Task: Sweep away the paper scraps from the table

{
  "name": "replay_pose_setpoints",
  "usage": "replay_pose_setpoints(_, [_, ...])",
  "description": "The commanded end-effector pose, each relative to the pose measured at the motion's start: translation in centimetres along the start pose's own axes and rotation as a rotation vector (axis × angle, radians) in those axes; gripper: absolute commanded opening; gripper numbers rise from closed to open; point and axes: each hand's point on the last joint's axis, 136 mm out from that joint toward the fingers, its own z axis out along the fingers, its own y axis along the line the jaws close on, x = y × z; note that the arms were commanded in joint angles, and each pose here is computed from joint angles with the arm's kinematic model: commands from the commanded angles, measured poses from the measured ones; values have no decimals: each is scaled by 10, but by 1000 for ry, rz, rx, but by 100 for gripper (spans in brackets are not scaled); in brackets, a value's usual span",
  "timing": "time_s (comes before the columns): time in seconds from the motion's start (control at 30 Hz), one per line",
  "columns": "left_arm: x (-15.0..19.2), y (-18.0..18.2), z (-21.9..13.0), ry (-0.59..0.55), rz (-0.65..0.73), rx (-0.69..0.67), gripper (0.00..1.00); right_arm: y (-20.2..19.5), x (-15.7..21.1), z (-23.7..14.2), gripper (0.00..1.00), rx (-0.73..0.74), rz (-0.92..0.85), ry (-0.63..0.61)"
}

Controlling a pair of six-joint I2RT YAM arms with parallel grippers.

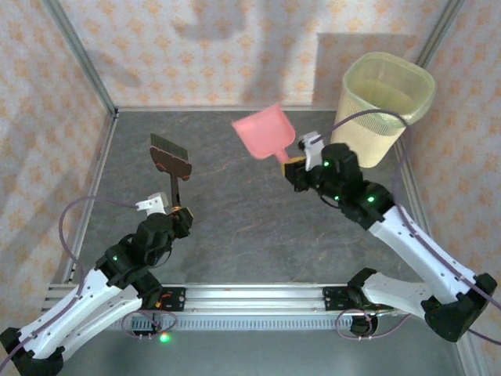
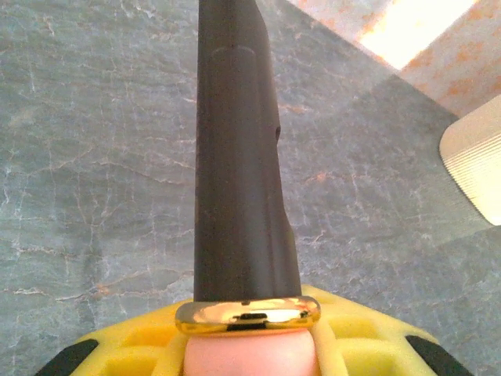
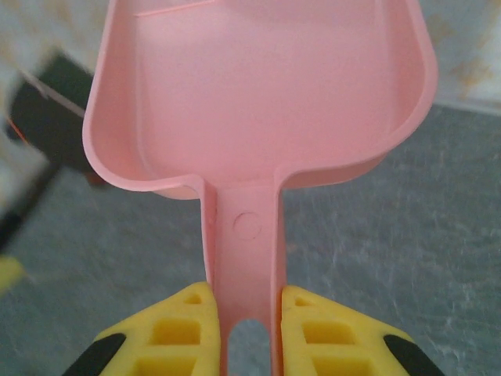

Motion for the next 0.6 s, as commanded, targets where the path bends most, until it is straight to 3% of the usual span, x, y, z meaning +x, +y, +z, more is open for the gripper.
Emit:
replay_pose_setpoints(0.0, [-13,2,-1,-73,-23,-8,0,-8,11,18,0,47,-104,-31])
replay_pose_setpoints(0.3, [11,-30,20,63,20,97,0,-39,95,68,1,149,-40,123])
replay_pose_setpoints(0.57, [35,-67,32,208,51,239,0,-80,129,91,7,259,88,163])
